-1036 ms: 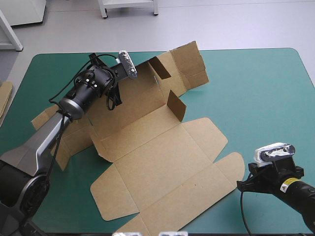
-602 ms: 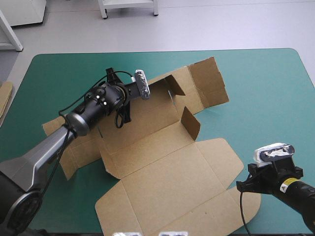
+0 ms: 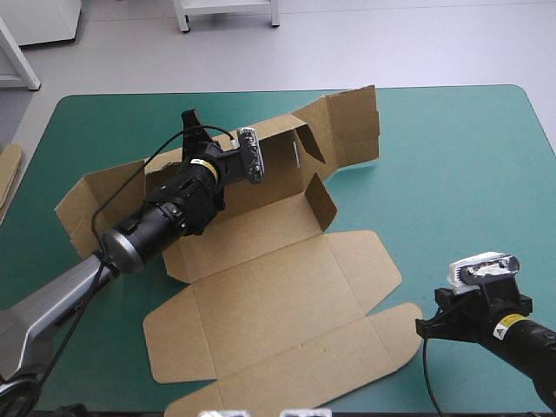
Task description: Fold the box
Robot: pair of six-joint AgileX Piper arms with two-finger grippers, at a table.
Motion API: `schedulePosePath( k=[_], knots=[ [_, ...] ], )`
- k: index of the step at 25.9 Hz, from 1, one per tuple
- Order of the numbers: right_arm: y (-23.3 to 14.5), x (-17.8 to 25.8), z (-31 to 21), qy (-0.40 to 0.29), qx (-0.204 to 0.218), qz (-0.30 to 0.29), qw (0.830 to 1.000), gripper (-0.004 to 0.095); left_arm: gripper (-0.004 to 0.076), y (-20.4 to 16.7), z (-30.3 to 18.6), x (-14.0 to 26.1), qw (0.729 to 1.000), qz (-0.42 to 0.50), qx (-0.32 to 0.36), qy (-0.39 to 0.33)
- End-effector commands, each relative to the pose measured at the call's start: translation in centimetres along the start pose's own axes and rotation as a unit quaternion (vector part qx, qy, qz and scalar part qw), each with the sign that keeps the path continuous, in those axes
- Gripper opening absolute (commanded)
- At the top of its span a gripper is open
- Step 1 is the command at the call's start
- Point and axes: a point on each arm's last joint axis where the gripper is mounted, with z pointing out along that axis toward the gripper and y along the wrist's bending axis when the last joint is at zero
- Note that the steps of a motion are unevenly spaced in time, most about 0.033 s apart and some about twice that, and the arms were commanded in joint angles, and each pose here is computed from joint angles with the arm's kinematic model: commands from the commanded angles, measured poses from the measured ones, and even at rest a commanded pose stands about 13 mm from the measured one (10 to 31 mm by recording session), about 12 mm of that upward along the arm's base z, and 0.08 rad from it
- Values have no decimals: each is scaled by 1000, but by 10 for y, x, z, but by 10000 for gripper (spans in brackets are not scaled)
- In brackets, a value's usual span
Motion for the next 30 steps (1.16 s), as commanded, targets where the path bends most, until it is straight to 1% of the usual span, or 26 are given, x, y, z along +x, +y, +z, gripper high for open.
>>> schedulePosePath(
  k=[1, 4, 9, 14, 17, 20, 25, 28, 30],
  knots=[
    [1, -14, -5, -47, -3, 0, 999, -17, -9, 24, -26, -3, 998, -17, -47, -44],
    [1, -14, -5, -47, -3, 0, 999, -17, -9, 15, -41, -11, 997, -13, -37, -70],
    [2, -14, -5, -46, -8, 6, 999, -17, -9, -24, -47, -13, 997, 14, 11, -78],
    [3, -16, -6, -52, -11, 12, 999, -17, -9, -27, -50, -18, 997, 5, -6, -81],
    [6, -22, -7, -59, -29, 31, 997, -17, -9, -27, -51, -19, 997, -2, -5, -83],
    [8, -41, -7, -65, -35, 25, 997, -17, -9, -29, -51, -19, 996, -9, 2, -83],
    [12, -86, -5, -73, -41, 23, 996, -17, -9, -38, -45, -14, 997, 25, -5, -73],
    [15, -105, 3, -65, -58, 34, 996, -17, -9, -40, -43, -12, 997, 35, -26, -68],
    [18, -114, 10, -60, -75, 33, 995, -17, -9, -37, -44, -11, 997, 26, -39, -66]
  ],
)
